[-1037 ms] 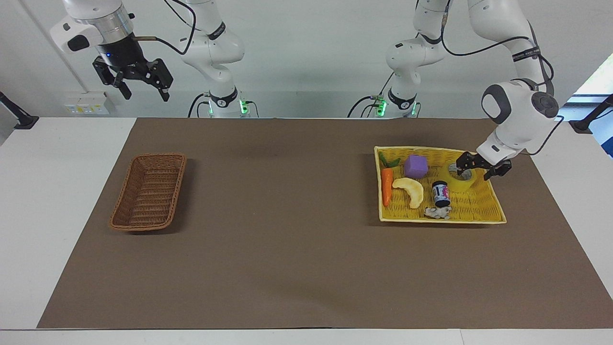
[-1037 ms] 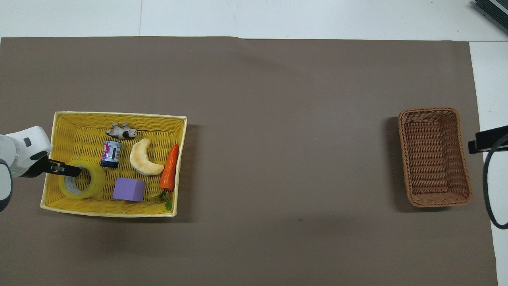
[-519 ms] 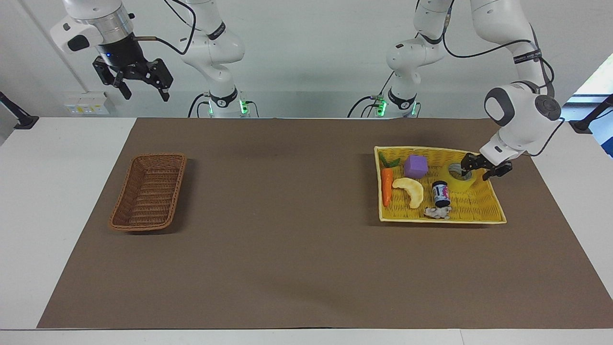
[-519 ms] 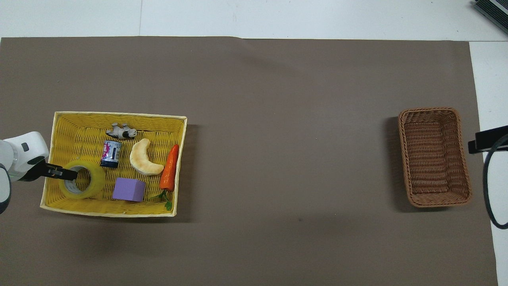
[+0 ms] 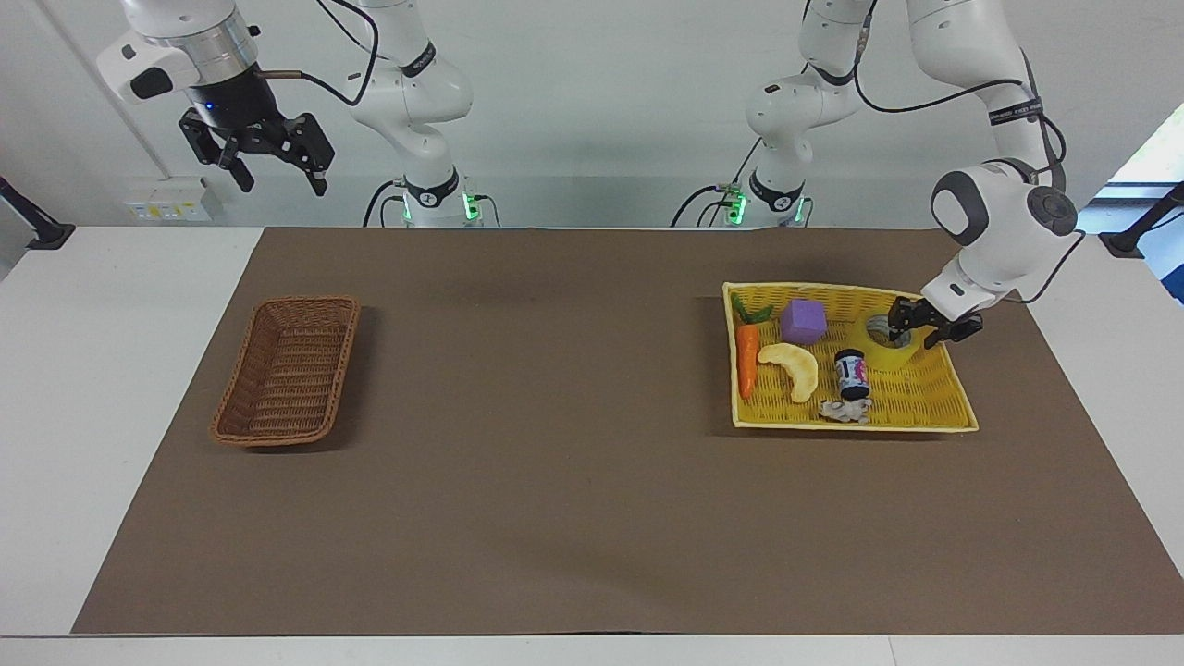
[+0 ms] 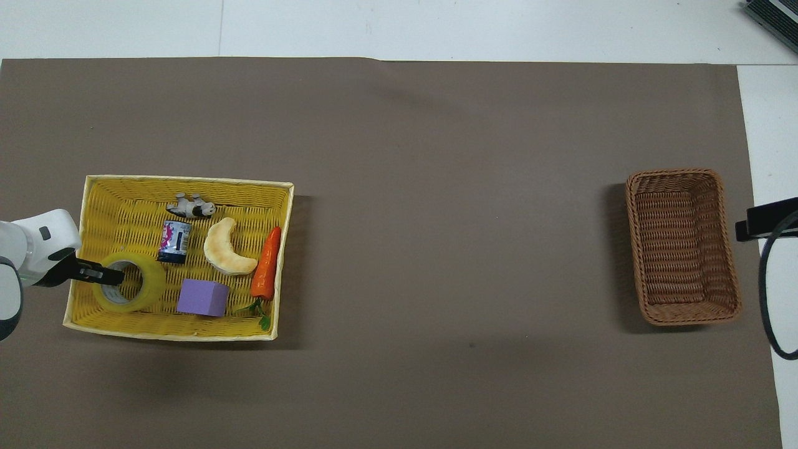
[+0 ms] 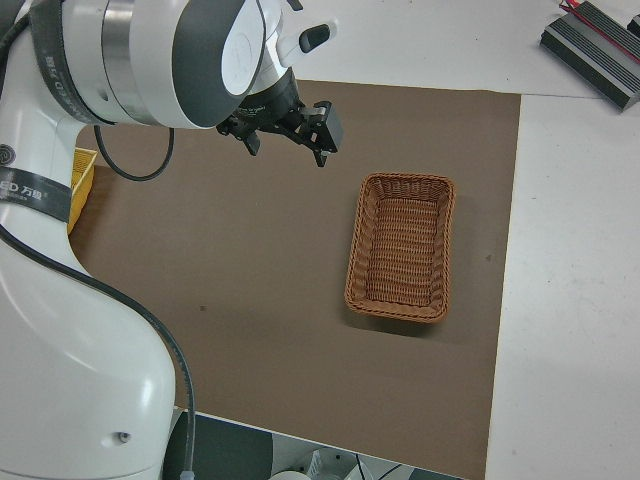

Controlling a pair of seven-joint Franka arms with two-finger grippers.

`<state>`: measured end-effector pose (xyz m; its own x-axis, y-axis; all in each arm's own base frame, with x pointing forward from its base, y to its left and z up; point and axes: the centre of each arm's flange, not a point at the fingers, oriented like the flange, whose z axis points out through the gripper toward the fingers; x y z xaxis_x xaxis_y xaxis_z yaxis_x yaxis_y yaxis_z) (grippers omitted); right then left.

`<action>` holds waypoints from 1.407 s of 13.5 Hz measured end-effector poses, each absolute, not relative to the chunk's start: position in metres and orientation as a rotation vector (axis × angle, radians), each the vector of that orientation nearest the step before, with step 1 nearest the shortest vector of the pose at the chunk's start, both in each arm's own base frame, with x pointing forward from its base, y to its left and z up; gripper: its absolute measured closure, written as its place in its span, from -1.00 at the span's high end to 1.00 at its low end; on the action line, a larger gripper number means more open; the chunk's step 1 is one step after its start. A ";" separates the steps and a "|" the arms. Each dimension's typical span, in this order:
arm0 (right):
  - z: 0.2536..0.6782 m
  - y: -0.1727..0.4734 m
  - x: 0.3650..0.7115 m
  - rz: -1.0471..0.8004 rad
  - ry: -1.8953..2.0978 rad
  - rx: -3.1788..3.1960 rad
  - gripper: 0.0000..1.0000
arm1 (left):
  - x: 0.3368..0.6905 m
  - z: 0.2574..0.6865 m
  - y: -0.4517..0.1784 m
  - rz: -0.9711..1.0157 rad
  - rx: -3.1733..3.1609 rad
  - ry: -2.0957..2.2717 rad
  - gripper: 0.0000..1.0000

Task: Move tape to another basket
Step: 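Lower the left gripper into the tape roll's hole in the yellow basket, then lift the tape roll with the left gripper while the right gripper advances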

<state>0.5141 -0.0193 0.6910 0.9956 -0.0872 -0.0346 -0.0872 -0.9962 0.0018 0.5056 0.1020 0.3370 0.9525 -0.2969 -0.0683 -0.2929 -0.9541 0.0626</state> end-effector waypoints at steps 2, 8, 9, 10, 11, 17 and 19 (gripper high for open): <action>0.691 -0.018 0.514 -0.054 -0.134 3.137 1.00 | 0.505 0.329 0.102 -0.122 3.051 -0.461 0.28; 0.694 -0.019 0.512 -0.042 -0.131 3.099 1.00 | 0.504 0.313 0.103 -0.142 3.044 -0.454 -0.57; 0.694 -0.018 0.512 -0.041 -0.130 3.100 1.00 | 0.504 0.313 0.103 -0.141 3.045 -0.454 -0.57; 0.694 -0.019 0.512 -0.041 -0.130 3.100 1.00 | 0.505 0.314 0.104 -0.139 3.045 -0.454 -0.57; 0.694 -0.019 0.512 -0.041 -0.130 3.100 1.00 | 0.506 0.316 0.104 -0.138 3.045 -0.453 -0.57; 0.692 -0.021 0.511 -0.053 -0.135 3.100 1.00 | 0.535 0.384 0.114 -0.155 3.047 -0.406 -0.57; 0.692 -0.017 0.510 -0.054 -0.126 3.107 1.00 | 0.542 0.409 0.116 -0.151 3.063 -0.335 -0.57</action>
